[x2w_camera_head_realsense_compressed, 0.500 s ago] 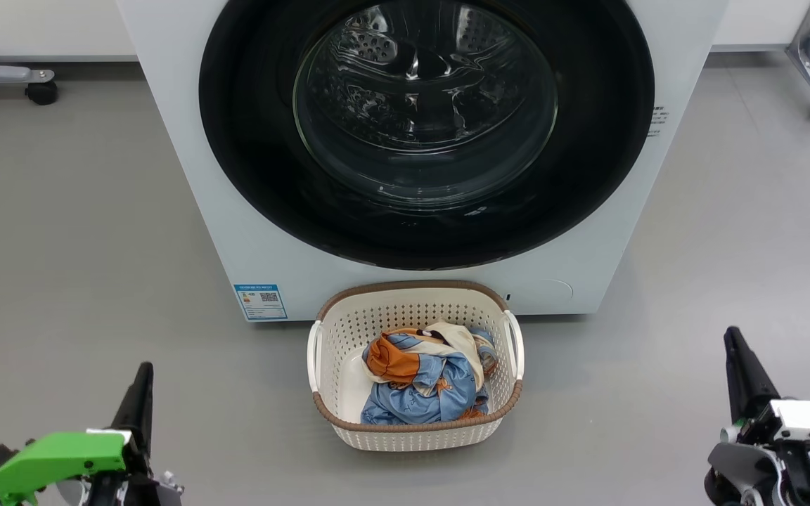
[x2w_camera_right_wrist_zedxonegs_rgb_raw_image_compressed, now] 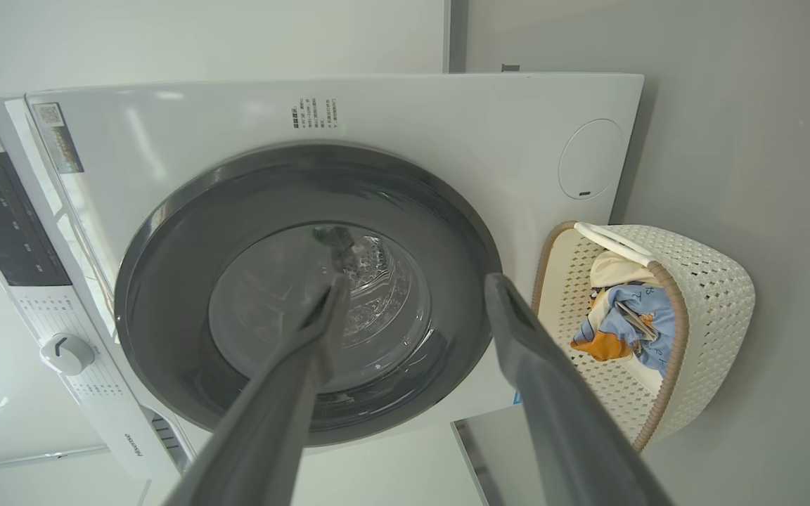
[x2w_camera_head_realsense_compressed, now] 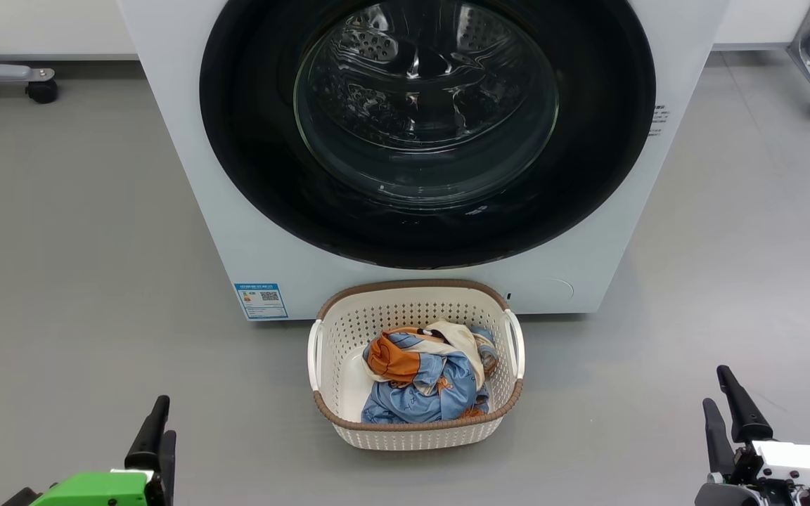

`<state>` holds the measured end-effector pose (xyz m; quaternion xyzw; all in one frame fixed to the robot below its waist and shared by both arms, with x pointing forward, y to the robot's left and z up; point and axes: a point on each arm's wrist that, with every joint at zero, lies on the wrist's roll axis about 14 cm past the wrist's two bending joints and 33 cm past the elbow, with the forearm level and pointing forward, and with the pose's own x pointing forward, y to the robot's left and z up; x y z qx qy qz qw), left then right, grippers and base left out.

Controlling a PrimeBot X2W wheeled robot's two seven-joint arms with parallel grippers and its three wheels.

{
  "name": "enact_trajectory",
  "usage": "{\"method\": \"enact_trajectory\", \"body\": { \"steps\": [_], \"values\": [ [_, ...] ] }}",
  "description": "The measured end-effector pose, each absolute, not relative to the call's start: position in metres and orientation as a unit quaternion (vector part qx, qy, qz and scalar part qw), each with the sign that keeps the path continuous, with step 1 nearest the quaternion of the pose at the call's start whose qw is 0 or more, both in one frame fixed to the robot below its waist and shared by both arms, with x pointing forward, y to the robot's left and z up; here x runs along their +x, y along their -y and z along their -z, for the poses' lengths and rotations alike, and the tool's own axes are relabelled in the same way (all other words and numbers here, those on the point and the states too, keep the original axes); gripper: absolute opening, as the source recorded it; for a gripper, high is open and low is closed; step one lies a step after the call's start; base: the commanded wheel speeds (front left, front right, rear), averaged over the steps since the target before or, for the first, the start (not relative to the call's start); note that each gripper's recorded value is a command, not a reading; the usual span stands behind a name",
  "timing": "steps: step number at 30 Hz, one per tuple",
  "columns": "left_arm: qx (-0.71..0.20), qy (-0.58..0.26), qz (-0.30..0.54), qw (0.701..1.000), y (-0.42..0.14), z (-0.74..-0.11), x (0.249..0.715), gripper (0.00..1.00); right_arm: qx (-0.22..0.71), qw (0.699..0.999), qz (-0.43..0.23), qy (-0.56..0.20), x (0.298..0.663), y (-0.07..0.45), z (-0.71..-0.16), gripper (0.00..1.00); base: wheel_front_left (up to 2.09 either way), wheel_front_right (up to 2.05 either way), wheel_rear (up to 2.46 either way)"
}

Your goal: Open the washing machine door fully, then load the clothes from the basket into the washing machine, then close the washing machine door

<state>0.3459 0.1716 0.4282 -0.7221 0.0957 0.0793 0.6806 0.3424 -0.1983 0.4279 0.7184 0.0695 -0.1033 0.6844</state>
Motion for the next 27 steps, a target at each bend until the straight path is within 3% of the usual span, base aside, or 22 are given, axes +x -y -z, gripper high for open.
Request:
{"method": "enact_trajectory", "body": {
  "steps": [11, 17, 27],
  "values": [
    [-0.710, -0.086, -0.072, 0.695, -0.167, -0.436, 0.350, 1.00, 0.702, 0.702, 0.102, -0.054, 0.346, 0.201, -0.436, 1.00, 0.00, 0.00, 0.00],
    [-0.685, -0.087, -0.068, 0.720, -0.167, -0.437, 0.350, 1.00, 0.680, 0.725, 0.098, -0.049, 0.347, 0.205, -0.441, 1.00, 0.00, 0.00, 0.00],
    [-0.632, -0.088, -0.065, 0.767, -0.171, -0.438, 0.350, 1.00, 0.603, 0.792, 0.079, -0.054, 0.351, 0.208, -0.449, 1.00, 0.00, 0.00, 0.00]
  ]
}}
